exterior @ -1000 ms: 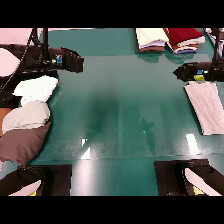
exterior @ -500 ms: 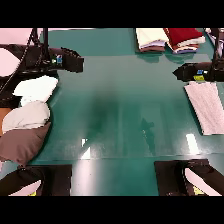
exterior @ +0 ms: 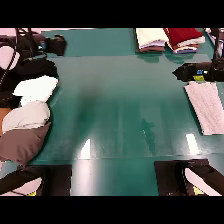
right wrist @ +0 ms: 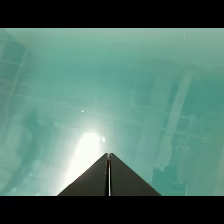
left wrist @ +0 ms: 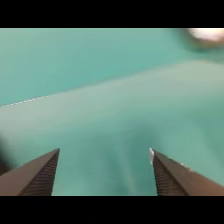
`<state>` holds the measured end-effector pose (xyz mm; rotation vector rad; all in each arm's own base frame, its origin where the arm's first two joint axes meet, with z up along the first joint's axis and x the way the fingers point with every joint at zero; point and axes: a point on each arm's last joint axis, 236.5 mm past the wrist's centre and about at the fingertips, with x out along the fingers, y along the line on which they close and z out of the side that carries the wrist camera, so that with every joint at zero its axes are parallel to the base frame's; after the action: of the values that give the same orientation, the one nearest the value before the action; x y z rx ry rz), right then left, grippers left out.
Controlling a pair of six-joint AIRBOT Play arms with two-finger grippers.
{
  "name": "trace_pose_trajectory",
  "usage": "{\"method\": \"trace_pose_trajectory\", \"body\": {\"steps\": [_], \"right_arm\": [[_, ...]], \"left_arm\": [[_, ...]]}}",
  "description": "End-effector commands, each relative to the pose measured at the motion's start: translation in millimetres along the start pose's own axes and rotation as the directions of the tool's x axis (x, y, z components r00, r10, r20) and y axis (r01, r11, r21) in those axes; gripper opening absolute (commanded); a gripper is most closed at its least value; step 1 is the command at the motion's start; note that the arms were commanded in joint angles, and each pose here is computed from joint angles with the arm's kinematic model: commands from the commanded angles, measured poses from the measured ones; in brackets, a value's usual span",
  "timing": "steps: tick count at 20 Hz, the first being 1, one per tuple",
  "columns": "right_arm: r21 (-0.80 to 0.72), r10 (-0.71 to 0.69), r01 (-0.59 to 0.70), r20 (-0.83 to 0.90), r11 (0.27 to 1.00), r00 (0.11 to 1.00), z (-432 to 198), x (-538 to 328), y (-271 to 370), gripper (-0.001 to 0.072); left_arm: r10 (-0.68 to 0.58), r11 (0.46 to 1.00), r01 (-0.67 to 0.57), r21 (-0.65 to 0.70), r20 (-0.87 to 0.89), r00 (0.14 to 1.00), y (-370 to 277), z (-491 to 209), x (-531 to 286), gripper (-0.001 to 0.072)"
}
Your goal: Fold the shirts.
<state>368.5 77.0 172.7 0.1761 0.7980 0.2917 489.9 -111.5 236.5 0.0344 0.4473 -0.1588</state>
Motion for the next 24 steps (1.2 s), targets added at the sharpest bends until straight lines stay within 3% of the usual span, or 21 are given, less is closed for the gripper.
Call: {"method": "trace_pose_trajectory", "body": {"steps": [1, 7, 17, 18, 19, 20, 24], "right_arm": [[0.0, 0.002, -0.002, 0.0, 1.0, 1.0, 0, 0, 1, 0.0017], [0.001, 0.003, -0.003, -0.006, 1.0, 1.0, -1, 0, 1, 0.0017], [0.001, 0.01, -0.01, -0.044, 1.0, 0.999, -10, 0, 3, 0.0017], [0.001, 0.01, -0.01, -0.048, 1.0, 0.999, -11, 0, 3, 0.0017], [0.001, 0.011, -0.011, -0.05, 1.0, 0.999, -12, -1, 3, 0.0017], [0.001, 0.01, -0.01, -0.048, 1.0, 0.999, -12, 0, 3, 0.0017], [-0.005, 0.01, -0.011, -0.03, 1.0, 0.999, -5, -4, 4, 0.0017]], "left_arm": [[0.223, 0.971, -0.231, -0.068, -0.103, 0.969, 114, -44, 51, 0.0672], [0.304, 0.929, -0.349, -0.12, -0.287, 0.908, 208, -160, 137, 0.0671], [0.311, 0.927, -0.351, -0.136, -0.246, 0.918, 234, -192, 176, 0.0668], [0.311, 0.927, -0.349, -0.137, -0.236, 0.921, 234, -190, 176, 0.0506], [0.312, 0.927, -0.349, -0.136, -0.232, 0.921, 234, -187, 176, 0.0146], [0.315, 0.926, -0.353, -0.136, -0.237, 0.919, 235, -184, 174, 0.0033], [0.353, 0.913, -0.383, -0.139, -0.201, 0.914, 243, -115, 142, 0.0025]]}}
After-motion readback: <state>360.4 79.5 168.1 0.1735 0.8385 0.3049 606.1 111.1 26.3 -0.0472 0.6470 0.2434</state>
